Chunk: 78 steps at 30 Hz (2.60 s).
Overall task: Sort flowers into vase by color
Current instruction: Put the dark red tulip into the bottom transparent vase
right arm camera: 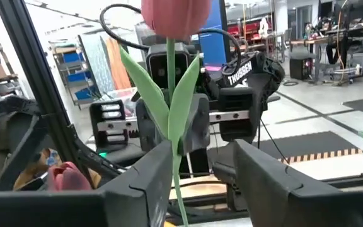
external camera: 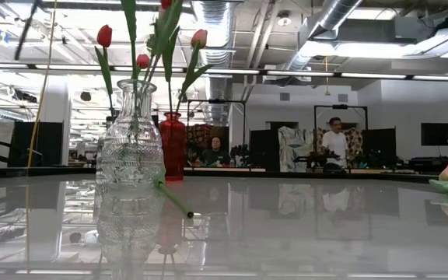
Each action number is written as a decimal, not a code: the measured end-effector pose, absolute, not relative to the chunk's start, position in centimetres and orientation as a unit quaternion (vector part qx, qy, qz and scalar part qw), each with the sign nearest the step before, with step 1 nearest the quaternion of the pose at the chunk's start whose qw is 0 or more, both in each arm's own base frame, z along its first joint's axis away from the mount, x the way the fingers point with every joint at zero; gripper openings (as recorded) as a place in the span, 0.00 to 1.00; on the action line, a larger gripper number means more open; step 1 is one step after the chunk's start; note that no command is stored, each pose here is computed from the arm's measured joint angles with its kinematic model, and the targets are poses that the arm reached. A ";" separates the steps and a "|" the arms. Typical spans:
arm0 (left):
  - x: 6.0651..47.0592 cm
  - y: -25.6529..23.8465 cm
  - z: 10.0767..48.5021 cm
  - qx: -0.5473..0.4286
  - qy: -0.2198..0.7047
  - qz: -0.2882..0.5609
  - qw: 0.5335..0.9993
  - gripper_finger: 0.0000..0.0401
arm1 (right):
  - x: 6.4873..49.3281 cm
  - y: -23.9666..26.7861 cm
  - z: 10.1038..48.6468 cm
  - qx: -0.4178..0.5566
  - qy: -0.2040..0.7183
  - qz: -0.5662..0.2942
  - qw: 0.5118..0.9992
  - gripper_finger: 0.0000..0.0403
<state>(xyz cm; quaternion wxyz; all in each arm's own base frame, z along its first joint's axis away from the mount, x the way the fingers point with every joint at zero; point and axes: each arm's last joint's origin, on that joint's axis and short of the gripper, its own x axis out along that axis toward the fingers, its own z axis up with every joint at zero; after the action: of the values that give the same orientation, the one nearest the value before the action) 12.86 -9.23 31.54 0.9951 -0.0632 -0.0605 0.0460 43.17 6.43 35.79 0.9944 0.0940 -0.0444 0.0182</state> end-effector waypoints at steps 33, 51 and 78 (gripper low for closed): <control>10.7 -15.8 29.1 -0.179 -0.017 0.029 0.983 0.00 | 32.4 5.8 42.1 0.067 0.126 0.019 0.990 0.48; 11.4 -17.1 27.9 -0.175 -0.017 0.062 0.983 0.00 | 32.3 5.8 41.5 0.062 0.156 0.015 0.986 0.48; 12.6 -18.5 26.2 -0.125 0.002 0.042 0.991 0.03 | 32.3 5.8 41.5 0.062 0.156 0.015 0.986 0.48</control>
<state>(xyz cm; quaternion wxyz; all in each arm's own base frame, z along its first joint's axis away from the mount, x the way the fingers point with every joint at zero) 12.59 -18.53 26.23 0.9912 -0.1254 0.0018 0.0420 32.27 5.81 41.50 0.9857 0.0624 0.1560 0.0151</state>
